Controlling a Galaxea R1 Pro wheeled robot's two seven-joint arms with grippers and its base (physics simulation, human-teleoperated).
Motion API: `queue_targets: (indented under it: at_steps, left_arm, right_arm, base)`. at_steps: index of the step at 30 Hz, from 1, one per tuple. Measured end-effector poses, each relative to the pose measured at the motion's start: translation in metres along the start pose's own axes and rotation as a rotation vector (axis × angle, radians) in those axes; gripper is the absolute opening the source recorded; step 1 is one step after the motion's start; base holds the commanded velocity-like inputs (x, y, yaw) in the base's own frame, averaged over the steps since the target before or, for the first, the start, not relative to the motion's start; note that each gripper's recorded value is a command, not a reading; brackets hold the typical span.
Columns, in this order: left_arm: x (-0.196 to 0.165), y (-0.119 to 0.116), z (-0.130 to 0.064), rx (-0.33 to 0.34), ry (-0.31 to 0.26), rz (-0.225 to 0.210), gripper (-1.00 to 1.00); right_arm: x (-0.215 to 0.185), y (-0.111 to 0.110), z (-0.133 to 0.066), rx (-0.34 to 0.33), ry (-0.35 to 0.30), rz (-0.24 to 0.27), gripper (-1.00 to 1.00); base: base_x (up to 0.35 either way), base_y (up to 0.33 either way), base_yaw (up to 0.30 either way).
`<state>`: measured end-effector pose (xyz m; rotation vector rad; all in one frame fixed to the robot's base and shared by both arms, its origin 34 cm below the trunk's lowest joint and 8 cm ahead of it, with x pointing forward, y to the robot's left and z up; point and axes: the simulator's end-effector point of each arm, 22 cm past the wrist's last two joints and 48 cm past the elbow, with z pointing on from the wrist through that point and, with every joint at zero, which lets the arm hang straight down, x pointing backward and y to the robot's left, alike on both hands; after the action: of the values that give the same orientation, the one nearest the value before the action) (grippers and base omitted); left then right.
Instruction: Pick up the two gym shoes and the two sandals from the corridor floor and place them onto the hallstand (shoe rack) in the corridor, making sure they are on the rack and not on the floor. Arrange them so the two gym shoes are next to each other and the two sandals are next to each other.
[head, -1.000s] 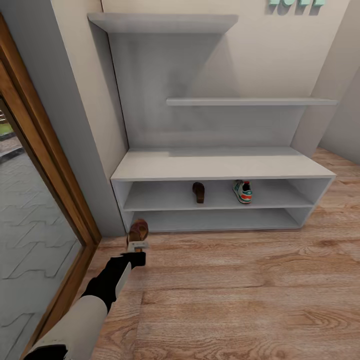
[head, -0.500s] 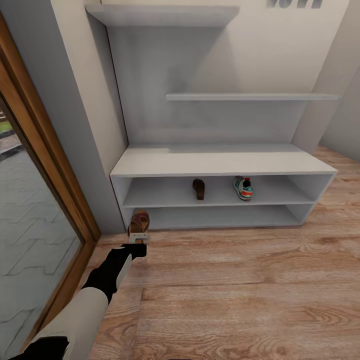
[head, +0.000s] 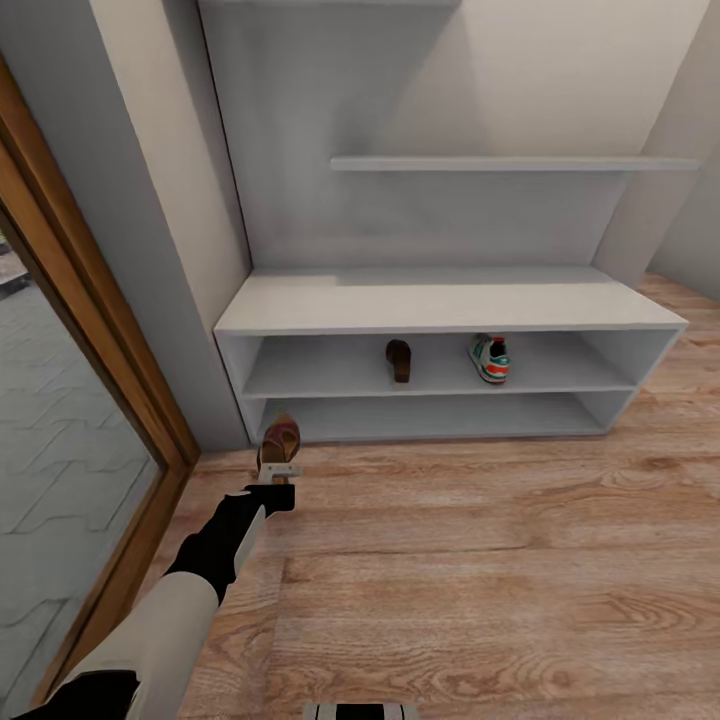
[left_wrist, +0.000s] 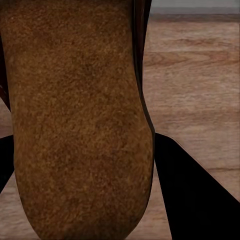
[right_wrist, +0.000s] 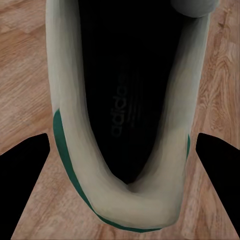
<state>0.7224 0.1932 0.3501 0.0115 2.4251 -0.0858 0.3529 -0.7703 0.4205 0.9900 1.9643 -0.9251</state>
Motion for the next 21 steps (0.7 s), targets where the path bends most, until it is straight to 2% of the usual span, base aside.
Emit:
queue_targets:
  at_steps: [8, 12, 21]
  left_arm:
    - [0.001, 0.002, 0.0, -0.002, -0.003, 0.002, -1.0]
    - [-0.002, 0.001, -0.001, -0.002, -0.011, 0.005, -1.0]
    - [-0.006, -0.019, -0.002, 0.016, -0.023, 0.1, -1.0]
  right_arm:
    - [0.0, 0.0, 0.0, 0.001, 0.001, 0.0, -1.0]
    - [0.0, -0.001, 0.0, 0.001, 0.001, 0.001, -1.0]
    - [0.0, 0.0, 0.0, 0.0, 0.001, 0.0, -1.0]
  base:
    - [0.01, 0.0, 0.0]
    - [0.205, -0.034, 0.0]
    - [0.282, -0.134, 0.0]
